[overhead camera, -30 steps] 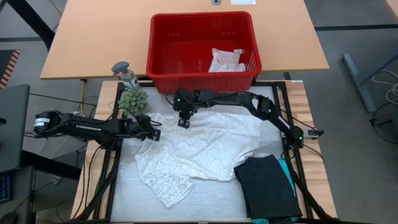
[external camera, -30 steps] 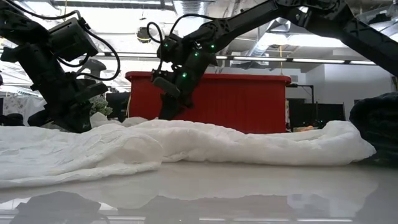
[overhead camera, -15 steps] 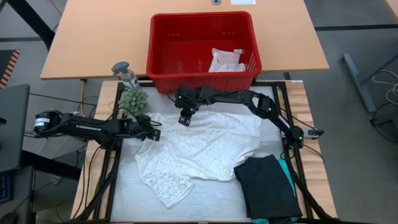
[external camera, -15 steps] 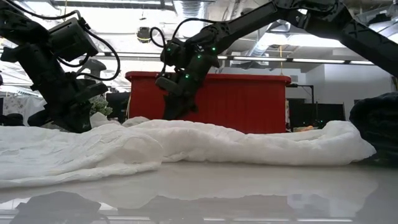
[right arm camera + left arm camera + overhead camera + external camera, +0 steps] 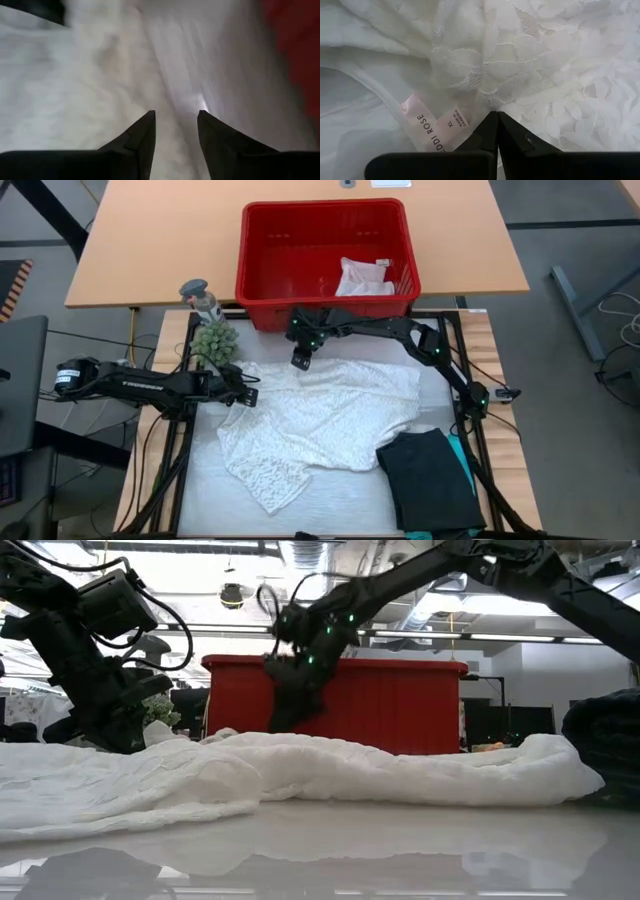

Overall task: Fold Laundry from Bin
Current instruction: Fold the white t-shirt

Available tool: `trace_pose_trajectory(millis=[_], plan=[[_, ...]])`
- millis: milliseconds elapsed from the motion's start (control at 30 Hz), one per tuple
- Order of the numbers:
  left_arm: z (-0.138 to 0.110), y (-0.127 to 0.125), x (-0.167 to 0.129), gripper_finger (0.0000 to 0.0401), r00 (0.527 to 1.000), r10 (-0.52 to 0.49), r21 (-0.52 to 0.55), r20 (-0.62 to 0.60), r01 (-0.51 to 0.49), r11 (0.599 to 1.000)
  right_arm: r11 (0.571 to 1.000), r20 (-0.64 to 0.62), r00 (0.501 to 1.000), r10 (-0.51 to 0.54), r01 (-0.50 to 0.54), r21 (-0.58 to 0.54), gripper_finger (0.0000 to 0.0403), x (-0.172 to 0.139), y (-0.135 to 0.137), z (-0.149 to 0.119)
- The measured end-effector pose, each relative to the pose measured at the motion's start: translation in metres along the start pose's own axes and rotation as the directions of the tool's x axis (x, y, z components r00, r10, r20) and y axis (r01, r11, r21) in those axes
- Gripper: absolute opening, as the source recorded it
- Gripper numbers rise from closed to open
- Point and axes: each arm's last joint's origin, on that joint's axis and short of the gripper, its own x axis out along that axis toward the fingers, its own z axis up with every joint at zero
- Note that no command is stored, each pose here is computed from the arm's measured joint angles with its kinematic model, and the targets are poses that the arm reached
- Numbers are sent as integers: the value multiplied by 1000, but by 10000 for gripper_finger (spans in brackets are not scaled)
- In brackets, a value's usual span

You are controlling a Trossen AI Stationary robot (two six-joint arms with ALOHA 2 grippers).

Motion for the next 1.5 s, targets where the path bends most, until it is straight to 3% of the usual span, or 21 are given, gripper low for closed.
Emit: trace_pose_trajectory(millis=[167, 400, 733, 1033, 1333, 1500], plan=[[0, 0, 0, 0, 1000, 0, 1, 1, 0, 1000, 976, 77, 993, 89, -72, -204, 160, -17, 33, 12], [0, 0, 0, 0, 1000, 1, 1, 1, -1, 1000, 924, 145, 978, 149, -86, -373, 135, 2, 74, 16], [0, 0, 0, 0, 1000, 2, 0, 2, -2, 1000, 945, 229, 964, 138, -58, -323, 100, 0, 61, 24], [0, 0, 0, 0, 1000, 3, -6, 1, -3, 1000, 940, 264, 951, 161, -66, -335, 15, 15, 67, 24], [0, 0, 0, 0, 1000, 2, -8, 0, -2, 1000, 951, 205, 964, 168, -103, -293, 41, 40, 61, 11], [0, 0, 0, 0, 1000, 1, -11, -1, -1, 1000, 949, 186, 973, 133, -72, -306, 24, 42, 58, 9]])
